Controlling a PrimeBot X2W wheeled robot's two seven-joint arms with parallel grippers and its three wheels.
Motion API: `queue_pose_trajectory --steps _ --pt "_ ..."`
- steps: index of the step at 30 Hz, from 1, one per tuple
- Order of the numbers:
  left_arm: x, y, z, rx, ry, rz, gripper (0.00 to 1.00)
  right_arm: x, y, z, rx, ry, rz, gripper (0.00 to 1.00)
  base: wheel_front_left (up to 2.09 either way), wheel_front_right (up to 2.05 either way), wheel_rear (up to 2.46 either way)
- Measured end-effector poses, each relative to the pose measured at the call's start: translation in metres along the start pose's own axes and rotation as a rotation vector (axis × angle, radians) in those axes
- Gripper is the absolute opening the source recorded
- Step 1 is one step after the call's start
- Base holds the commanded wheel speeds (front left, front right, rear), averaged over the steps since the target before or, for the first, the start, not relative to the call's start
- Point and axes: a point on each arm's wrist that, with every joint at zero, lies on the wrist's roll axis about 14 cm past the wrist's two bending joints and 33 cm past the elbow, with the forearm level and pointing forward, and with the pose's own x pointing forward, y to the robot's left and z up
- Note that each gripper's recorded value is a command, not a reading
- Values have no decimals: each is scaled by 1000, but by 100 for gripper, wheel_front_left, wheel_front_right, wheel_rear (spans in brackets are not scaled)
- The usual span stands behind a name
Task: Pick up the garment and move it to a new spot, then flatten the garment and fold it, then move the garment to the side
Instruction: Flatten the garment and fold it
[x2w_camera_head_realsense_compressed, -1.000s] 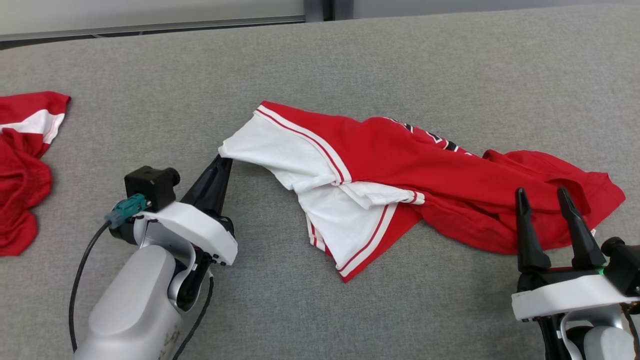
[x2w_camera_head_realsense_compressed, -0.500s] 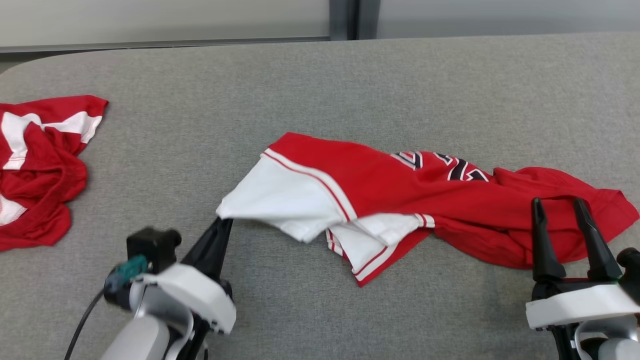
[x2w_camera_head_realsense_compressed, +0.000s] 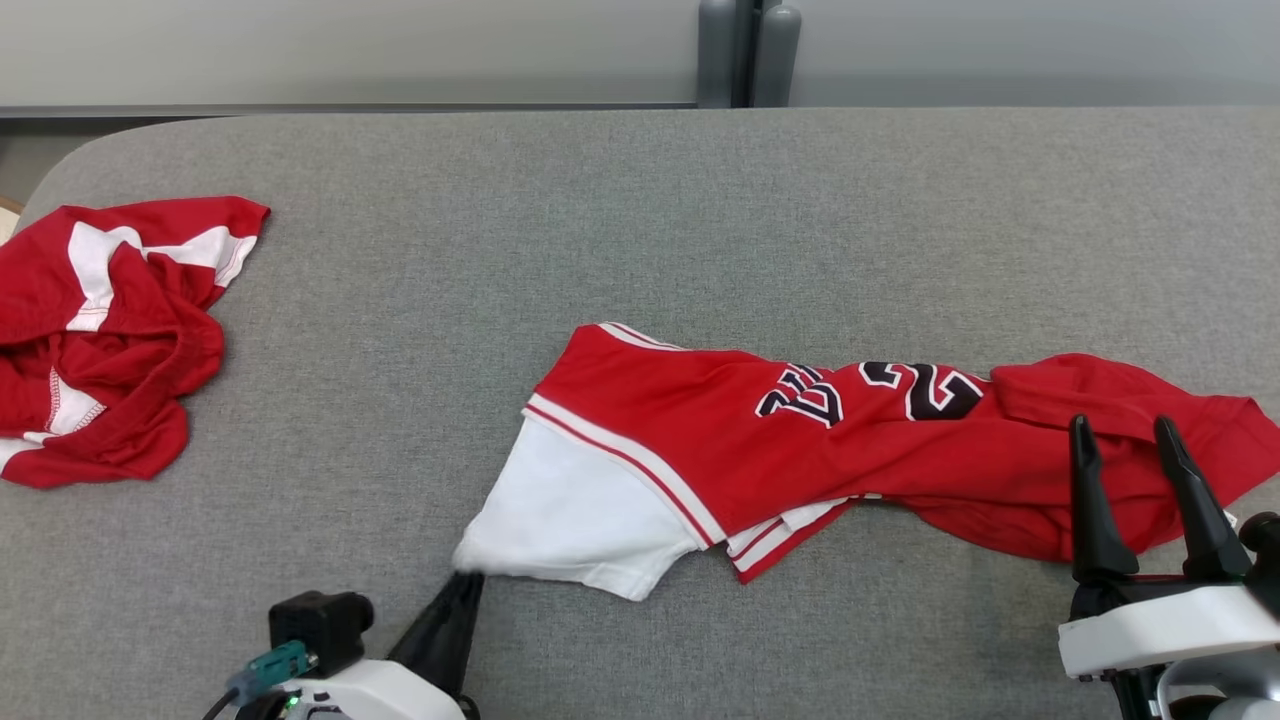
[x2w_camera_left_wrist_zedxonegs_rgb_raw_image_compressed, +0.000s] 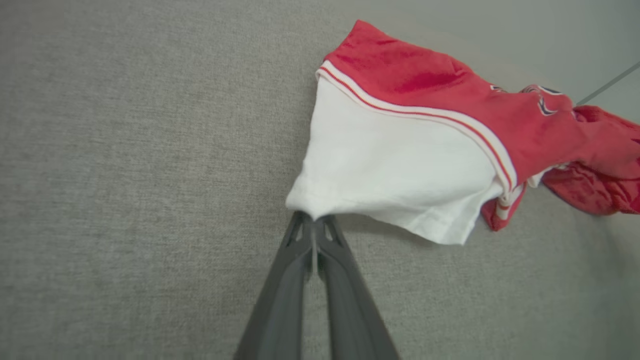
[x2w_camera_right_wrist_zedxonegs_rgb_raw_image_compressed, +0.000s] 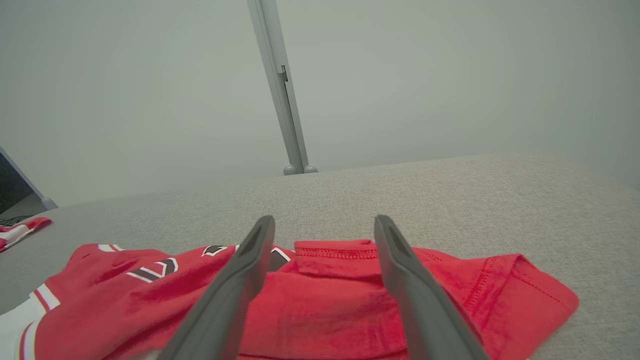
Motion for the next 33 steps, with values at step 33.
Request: queue_pose_trajectory --steps 33 --pt "-19 11 128 247 -587 67 100 -21 5 27 -79 -34 21 100 0 0 0"
